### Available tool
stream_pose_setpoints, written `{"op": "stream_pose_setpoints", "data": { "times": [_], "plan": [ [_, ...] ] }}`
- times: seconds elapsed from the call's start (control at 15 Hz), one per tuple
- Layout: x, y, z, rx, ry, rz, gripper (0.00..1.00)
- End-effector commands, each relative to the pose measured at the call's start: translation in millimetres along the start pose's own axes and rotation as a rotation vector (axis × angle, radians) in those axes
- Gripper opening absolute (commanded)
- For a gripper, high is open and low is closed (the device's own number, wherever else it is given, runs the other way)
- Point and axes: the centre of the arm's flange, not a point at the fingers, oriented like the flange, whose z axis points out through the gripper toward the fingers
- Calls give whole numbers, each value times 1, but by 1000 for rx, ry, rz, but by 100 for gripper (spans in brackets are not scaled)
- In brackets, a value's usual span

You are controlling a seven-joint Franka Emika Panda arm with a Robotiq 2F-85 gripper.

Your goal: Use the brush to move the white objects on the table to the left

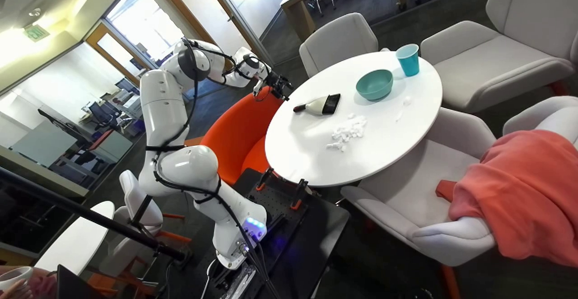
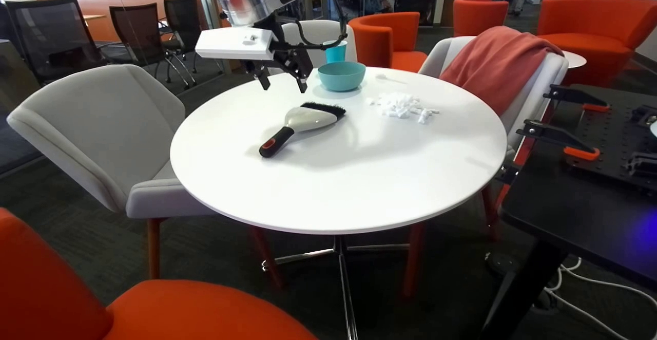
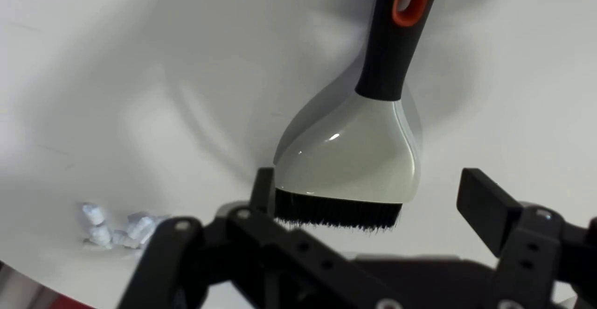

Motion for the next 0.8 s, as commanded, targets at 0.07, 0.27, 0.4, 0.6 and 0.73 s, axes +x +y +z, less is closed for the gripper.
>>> {"op": "stream_pose_setpoints", "data": {
  "times": [0.07,0.27,0.4,0.6,0.73],
  "plan": [
    [-33,-16,20,-17,93,112,100],
    [-42,-20,42,8,137,149,100],
    [-38,-23,59,9,162,163,100],
    [-31,-29,77,-6,173,166,100],
    [-27,-32,84,-7,181,165,100]
  ]
}}
